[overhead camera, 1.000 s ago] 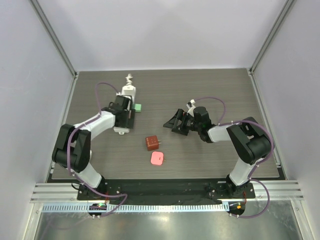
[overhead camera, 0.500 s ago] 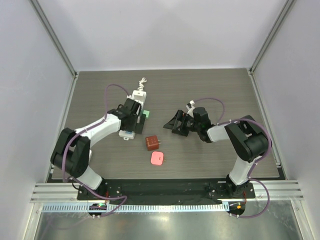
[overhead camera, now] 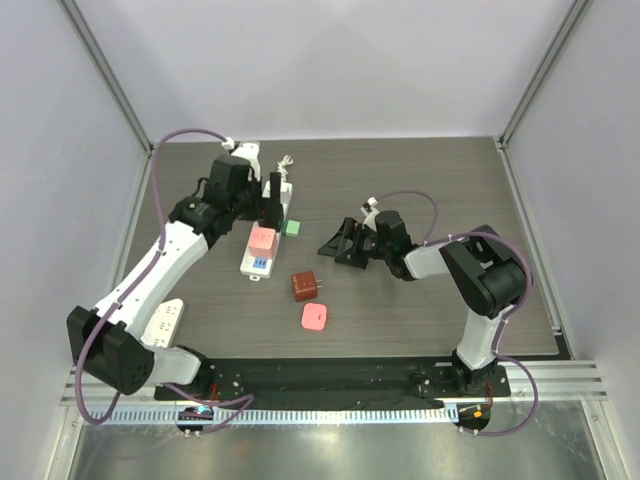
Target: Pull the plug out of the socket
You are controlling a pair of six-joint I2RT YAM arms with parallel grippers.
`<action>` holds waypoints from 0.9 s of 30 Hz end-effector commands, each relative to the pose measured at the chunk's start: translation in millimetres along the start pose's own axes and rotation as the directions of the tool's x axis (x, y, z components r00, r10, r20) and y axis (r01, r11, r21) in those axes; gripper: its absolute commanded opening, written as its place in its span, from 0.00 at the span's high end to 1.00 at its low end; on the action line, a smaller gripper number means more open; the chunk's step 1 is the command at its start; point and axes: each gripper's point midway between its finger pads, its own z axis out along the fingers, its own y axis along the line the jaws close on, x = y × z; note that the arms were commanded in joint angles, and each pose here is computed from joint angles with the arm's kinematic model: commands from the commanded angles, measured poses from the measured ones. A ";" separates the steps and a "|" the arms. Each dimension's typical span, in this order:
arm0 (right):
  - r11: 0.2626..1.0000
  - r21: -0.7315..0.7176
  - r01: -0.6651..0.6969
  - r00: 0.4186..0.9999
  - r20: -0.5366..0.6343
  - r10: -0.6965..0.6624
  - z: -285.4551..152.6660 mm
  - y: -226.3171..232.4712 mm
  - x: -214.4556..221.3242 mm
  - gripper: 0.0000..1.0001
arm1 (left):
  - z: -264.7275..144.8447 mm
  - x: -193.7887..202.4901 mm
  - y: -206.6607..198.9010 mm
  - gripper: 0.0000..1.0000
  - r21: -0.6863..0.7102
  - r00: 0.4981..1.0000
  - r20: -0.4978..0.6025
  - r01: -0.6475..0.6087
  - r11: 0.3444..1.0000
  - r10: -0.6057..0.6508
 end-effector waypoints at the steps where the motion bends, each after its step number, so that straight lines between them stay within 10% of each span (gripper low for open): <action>1: 0.999 -0.003 0.042 0.999 -0.007 -0.042 18.0 5.3 -4.1 0.14 | 2.0 -15.2 -2.7 0.02 0.037 0.998 -0.018 0.063 0.997 -0.062; 3: 0.999 -0.022 0.033 0.999 0.001 -0.033 24.0 13.0 -10.3 0.15 | 7.8 -25.5 -5.0 0.08 0.068 0.995 -0.020 0.101 0.993 -0.100; 7: 0.998 -0.041 0.039 0.999 0.029 -0.038 41.0 26.5 -29.0 0.18 | 40.7 -25.9 -14.3 0.54 0.183 0.973 -0.053 0.231 0.956 -0.225; 13: 0.998 -0.066 0.003 1.000 0.000 -0.003 68.3 28.2 -36.8 0.23 | 69.8 -19.5 -14.1 0.84 0.240 0.943 -0.105 0.331 0.913 -0.314; 27: 1.000 -0.002 0.010 1.000 -0.029 -0.010 102.0 19.3 -53.0 0.27 | 100.9 12.5 0.7 0.98 0.216 0.902 -0.187 0.423 0.880 -0.388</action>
